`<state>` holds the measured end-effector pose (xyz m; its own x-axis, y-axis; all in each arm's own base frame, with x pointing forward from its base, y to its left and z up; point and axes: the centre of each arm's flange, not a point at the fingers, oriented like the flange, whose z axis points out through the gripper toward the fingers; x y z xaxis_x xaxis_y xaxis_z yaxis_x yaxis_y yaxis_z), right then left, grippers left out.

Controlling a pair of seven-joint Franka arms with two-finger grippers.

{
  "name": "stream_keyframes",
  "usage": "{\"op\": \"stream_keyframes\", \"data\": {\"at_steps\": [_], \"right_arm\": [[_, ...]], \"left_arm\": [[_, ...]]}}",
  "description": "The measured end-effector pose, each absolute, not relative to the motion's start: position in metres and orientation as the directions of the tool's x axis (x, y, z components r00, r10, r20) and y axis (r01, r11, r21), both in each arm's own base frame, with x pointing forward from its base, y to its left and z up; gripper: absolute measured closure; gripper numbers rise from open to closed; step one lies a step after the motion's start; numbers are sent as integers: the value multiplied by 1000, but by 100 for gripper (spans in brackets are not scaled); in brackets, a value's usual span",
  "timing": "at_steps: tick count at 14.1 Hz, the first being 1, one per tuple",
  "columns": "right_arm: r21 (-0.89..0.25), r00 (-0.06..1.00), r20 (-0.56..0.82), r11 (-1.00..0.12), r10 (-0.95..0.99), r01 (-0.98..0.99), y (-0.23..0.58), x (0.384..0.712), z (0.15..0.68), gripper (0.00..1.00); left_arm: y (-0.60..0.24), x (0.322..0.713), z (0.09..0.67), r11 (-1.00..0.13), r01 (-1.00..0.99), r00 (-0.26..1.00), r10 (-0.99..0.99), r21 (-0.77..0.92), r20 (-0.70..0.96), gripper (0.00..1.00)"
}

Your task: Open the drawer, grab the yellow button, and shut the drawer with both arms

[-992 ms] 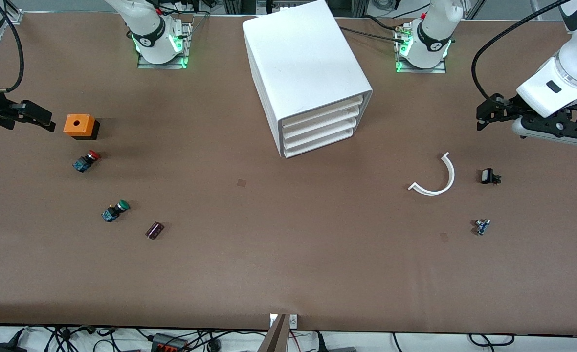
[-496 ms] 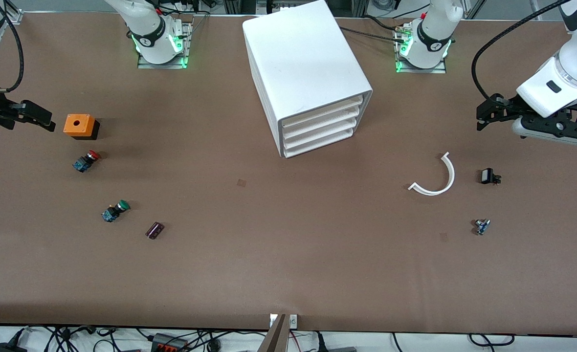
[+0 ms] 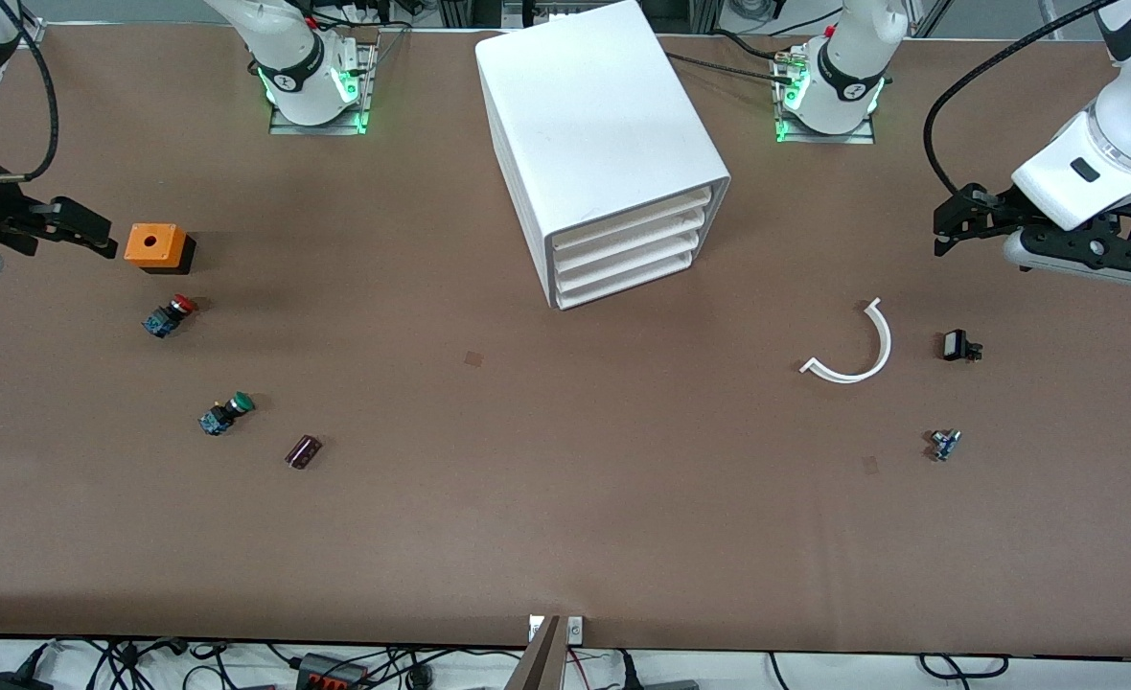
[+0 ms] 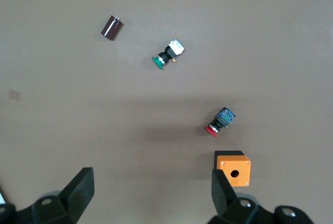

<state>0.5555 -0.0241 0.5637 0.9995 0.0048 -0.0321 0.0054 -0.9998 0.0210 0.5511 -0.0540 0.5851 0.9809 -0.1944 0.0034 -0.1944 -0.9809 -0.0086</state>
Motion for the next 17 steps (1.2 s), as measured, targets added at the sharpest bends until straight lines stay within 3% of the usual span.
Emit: {"op": "stream_keyframes", "data": {"at_steps": [6, 10, 14, 17], "right_arm": [[14, 993, -46, -993, 112, 113, 41, 565, 546, 0], [-49, 987, -80, -990, 136, 132, 69, 578, 519, 0], [-53, 977, -95, -981, 189, 185, 104, 588, 500, 0], [-53, 965, -65, -966, 255, 252, 147, 585, 503, 0]], "left_arm": [[-74, 546, 555, -971, -185, 958, -213, 150, -192, 0], [-101, 546, 511, -937, -155, 898, -266, 313, -351, 0], [-136, 560, 454, -850, -54, 845, -318, 523, -430, 0], [-157, 569, 425, -746, -37, 830, -394, 665, -395, 0]]}}
